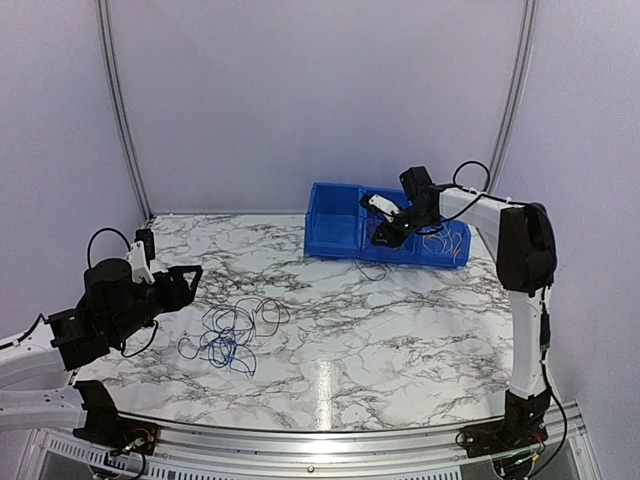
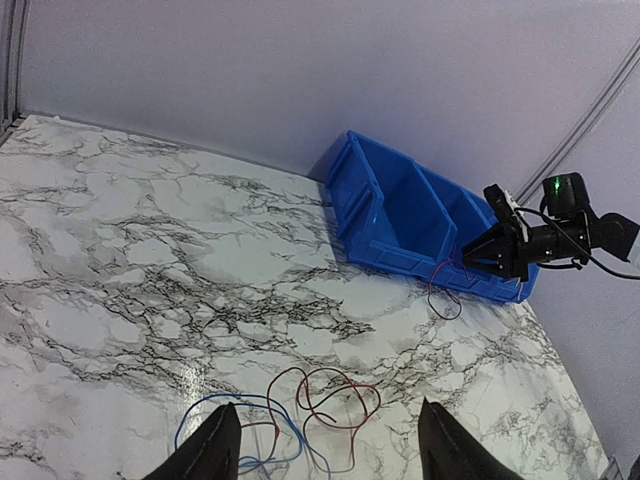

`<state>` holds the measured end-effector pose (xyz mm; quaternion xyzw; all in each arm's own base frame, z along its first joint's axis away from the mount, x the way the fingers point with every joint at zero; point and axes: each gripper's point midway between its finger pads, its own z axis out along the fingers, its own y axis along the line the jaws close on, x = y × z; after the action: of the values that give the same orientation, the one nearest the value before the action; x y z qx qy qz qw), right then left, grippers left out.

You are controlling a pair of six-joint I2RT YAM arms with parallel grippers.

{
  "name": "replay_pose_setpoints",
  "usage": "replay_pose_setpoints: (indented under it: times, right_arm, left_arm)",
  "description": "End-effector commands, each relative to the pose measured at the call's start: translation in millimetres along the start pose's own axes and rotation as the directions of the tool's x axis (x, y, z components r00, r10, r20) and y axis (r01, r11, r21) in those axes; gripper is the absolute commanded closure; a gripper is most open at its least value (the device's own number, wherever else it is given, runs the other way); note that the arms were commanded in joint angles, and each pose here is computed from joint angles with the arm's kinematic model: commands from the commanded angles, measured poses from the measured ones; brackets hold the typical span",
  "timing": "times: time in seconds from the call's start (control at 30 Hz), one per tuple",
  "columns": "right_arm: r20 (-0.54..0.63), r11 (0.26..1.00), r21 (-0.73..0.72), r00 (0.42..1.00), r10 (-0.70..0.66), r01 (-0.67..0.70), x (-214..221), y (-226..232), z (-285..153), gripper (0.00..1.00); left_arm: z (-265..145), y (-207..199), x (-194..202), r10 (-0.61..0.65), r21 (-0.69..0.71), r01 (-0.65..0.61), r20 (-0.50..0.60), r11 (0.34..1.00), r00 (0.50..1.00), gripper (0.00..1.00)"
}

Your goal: Untangle the cables

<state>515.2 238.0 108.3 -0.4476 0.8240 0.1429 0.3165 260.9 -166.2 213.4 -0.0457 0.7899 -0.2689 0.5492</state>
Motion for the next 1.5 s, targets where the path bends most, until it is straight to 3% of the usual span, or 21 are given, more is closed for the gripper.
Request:
replay_pose_setpoints:
  times: [0.0,0.3,0.53,0.7,1.1,1.43,1.47]
  right_arm:
    - [-0.009,1.000,-0.003,1.000,0.001,-0.001,-1,-3,2,0.64]
    - [-0.046,1.000,-0.025,0.999,0.018,-0.019,11,-2,16,0.69]
    - [-0.030,0.999,-0.024,0.999,0.021,-0.022,3,-5,11,0.91]
    - [0.010,1.000,0.008,1.000,0.008,-0.008,-14,-12,-11,1.00]
    - [0.234,0.957,0.275,0.972,0.023,-0.088,-68,-107,-99,1.00]
    - [0.245,0.940,0.302,0.966,0.086,-0.161,-59,-139,-60,1.00]
    - [0.245,0.940,0.295,0.965,0.096,-0.169,-57,-139,-56,0.92]
  left_arm:
    - [-1,-1,-3,-0.009,0.009,0.008,0.018,1.000,1.000,0.37]
    - [-1,0,-3,-0.008,0.006,0.008,0.018,1.000,1.000,0.37]
    - [0,0,-3,-0.009,0.003,0.008,0.017,1.000,1.000,0.37]
    - [0,0,-2,-0.008,0.003,0.008,0.015,1.000,1.000,0.37]
    - [3,0,0,-0.010,0.001,0.010,0.010,1.000,1.000,0.37]
    - [2,1,1,-0.021,-0.006,0.021,0.003,1.000,1.000,0.37]
    - [2,2,1,-0.021,-0.007,0.021,0.001,1.000,1.000,0.37]
